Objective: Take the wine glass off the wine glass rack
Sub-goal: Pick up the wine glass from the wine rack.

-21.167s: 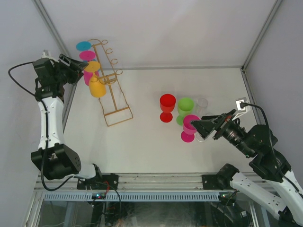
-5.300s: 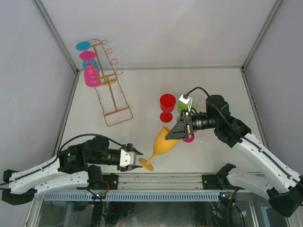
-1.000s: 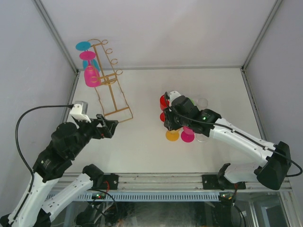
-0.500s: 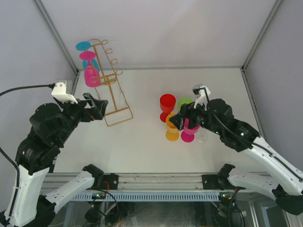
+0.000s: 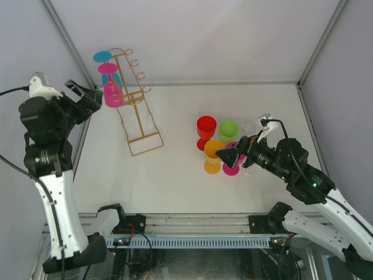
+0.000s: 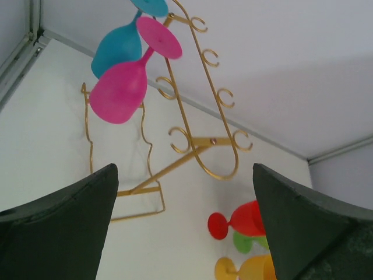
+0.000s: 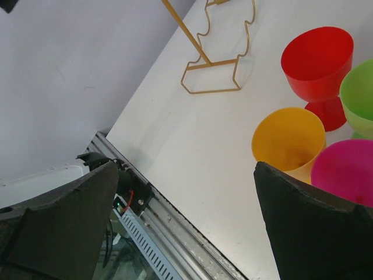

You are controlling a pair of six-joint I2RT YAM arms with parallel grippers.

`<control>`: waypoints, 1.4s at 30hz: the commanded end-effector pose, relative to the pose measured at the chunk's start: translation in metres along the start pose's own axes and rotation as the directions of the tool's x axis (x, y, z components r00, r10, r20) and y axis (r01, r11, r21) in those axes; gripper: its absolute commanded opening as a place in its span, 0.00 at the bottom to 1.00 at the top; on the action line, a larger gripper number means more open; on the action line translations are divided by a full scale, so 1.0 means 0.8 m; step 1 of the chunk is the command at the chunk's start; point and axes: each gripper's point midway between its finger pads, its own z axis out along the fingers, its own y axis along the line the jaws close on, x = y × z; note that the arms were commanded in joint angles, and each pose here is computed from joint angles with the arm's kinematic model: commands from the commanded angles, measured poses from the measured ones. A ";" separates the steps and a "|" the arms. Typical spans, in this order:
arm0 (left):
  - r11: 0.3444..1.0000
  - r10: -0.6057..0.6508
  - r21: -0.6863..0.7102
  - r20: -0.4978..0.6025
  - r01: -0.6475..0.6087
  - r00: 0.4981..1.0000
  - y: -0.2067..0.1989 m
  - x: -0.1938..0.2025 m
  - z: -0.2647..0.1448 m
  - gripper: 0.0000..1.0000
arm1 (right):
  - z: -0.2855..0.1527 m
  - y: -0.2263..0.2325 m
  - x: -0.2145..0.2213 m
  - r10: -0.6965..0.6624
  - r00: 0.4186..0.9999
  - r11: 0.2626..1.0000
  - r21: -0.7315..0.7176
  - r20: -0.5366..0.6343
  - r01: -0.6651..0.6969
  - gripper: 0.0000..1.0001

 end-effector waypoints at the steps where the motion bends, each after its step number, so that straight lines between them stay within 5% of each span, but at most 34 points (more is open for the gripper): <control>1: 0.960 -0.240 0.145 -0.016 0.240 0.971 -0.006 -0.017 0.043 1.00 | -0.013 0.007 -0.018 0.035 0.998 0.999 -0.003 0.053 -0.035 1.00; 9: 0.900 -0.423 0.151 0.087 0.408 0.902 0.030 -0.045 0.107 0.96 | -0.027 0.009 -0.017 0.041 0.997 0.999 -0.013 0.060 -0.040 1.00; 20: 0.862 -0.506 0.116 0.113 0.494 0.855 0.061 -0.058 0.175 0.91 | -0.031 0.003 -0.013 0.039 0.998 0.999 0.009 0.055 -0.039 1.00; 32: 0.871 -0.475 -0.022 0.213 0.490 0.854 0.083 -0.061 0.217 0.89 | -0.029 0.008 -0.018 0.048 0.997 0.999 -0.006 0.062 -0.047 1.00; 42: 0.865 -0.497 -0.015 0.113 0.501 0.861 0.071 -0.040 0.261 0.77 | -0.039 0.006 -0.020 0.050 0.996 0.999 0.006 0.074 -0.050 1.00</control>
